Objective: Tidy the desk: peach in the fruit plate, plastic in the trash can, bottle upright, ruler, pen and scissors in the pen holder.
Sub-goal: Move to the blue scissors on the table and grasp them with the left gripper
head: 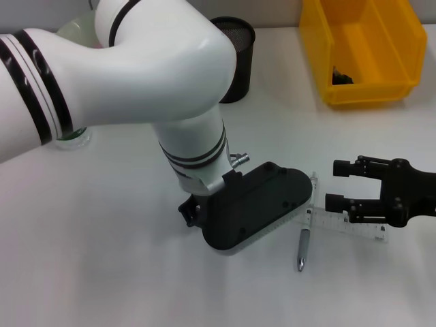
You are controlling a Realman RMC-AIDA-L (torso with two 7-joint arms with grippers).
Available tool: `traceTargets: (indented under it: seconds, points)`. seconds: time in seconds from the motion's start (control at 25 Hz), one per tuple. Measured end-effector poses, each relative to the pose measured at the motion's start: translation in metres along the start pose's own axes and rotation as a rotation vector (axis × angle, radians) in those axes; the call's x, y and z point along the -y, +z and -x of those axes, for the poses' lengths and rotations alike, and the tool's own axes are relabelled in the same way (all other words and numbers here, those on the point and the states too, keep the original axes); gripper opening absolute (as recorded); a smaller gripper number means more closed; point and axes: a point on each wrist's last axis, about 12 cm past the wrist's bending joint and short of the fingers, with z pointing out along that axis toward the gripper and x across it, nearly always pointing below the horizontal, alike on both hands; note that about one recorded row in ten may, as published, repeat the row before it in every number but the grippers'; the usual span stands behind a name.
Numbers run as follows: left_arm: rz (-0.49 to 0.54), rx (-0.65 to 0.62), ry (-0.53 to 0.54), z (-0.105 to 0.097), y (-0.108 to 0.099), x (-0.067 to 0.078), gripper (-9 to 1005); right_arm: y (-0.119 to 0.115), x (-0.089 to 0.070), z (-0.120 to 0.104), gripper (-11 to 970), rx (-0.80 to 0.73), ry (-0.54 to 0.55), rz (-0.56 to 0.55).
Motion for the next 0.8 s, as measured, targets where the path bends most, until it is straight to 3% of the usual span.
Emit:
traceTargets:
  seconds: [0.8]
  points:
    - [0.006, -0.004, -0.002, -0.0004, 0.0017, -0.0004, 288, 0.0032, 0.0020, 0.0046, 782, 0.000, -0.015, 0.007]
